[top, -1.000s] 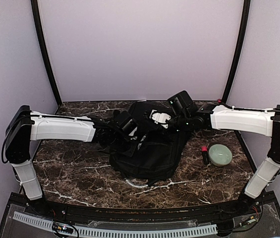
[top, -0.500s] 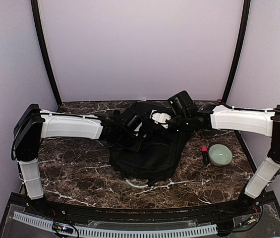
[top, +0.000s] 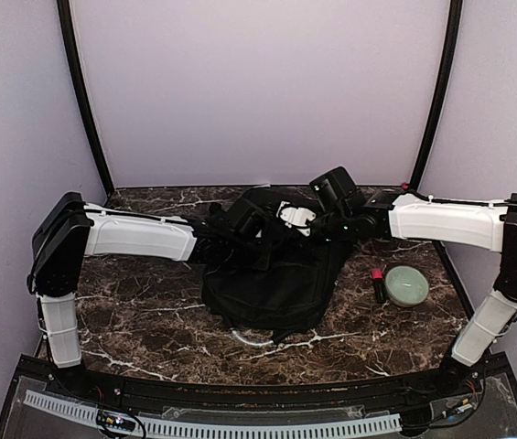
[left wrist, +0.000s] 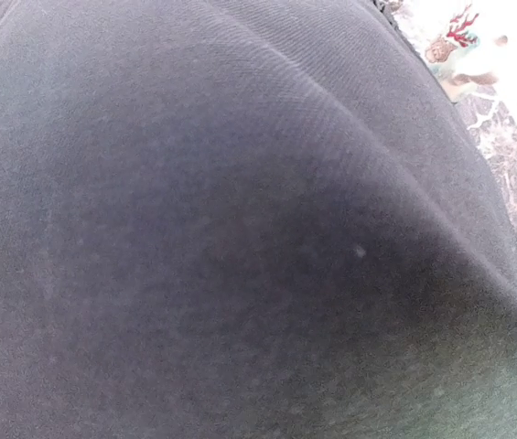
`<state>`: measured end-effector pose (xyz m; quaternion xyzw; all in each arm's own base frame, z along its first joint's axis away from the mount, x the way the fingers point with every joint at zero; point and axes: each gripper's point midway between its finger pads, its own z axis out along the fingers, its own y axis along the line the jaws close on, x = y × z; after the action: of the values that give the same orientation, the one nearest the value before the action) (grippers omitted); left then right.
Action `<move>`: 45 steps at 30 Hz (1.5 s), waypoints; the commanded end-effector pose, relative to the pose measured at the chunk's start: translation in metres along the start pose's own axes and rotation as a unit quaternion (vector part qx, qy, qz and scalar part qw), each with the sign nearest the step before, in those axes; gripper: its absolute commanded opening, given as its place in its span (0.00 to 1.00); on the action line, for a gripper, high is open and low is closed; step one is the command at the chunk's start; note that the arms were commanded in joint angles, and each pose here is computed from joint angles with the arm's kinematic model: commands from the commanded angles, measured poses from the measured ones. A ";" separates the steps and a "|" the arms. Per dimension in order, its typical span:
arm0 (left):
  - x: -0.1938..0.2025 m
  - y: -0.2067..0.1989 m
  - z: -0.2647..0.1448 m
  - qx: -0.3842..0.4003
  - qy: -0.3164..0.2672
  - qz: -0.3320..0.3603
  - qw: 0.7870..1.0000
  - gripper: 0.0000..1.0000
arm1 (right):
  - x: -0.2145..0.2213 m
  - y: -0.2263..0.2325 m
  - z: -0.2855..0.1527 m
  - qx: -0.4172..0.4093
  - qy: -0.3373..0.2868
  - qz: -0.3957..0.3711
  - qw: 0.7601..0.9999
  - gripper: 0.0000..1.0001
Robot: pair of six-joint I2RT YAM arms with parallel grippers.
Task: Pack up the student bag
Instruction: Adjust the pen in the upper front pocket of the bag, then pass from the right arm to the left
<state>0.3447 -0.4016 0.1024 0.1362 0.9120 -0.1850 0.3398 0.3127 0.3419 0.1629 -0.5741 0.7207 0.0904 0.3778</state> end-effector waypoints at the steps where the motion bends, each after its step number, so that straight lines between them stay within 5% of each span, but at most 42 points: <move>1: -0.018 -0.003 -0.021 0.019 -0.024 -0.025 0.999 0.41 | -0.015 -0.005 -0.006 0.008 -0.033 -0.005 0.999 0.00; 11: 0.014 -0.015 -0.132 0.052 0.038 -0.034 0.997 0.43 | -0.011 -0.006 -0.004 0.006 -0.028 -0.003 1.000 0.00; 16: -0.002 -0.009 -0.137 0.034 -0.006 0.170 0.985 0.45 | -0.011 -0.006 -0.004 0.006 -0.029 -0.003 1.000 0.00; 19: 0.003 -0.026 -0.124 0.070 -0.008 0.321 0.944 0.46 | -0.008 -0.006 0.000 0.003 -0.025 -0.001 1.000 0.00; 24: -0.003 -0.028 -0.094 0.049 -0.037 0.438 0.897 0.47 | -0.008 -0.003 0.001 -0.008 -0.026 0.004 1.000 0.00; 31: -0.023 -0.028 -0.063 0.011 -0.089 0.461 0.883 0.47 | -0.009 -0.001 -0.002 -0.020 -0.033 0.009 0.999 0.00; 36: -0.030 -0.032 -0.082 0.023 -0.151 0.471 0.869 0.46 | -0.008 0.001 -0.001 -0.027 -0.035 0.009 0.999 0.00; 45: -0.015 -0.025 -0.088 0.028 -0.179 0.526 0.831 0.47 | -0.006 -0.002 0.002 -0.048 -0.042 0.033 0.997 0.00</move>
<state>0.2962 -0.3848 0.1488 0.5667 0.6673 -0.0265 0.4826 0.3161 0.3305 0.1547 -0.5642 0.7343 0.1144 0.3598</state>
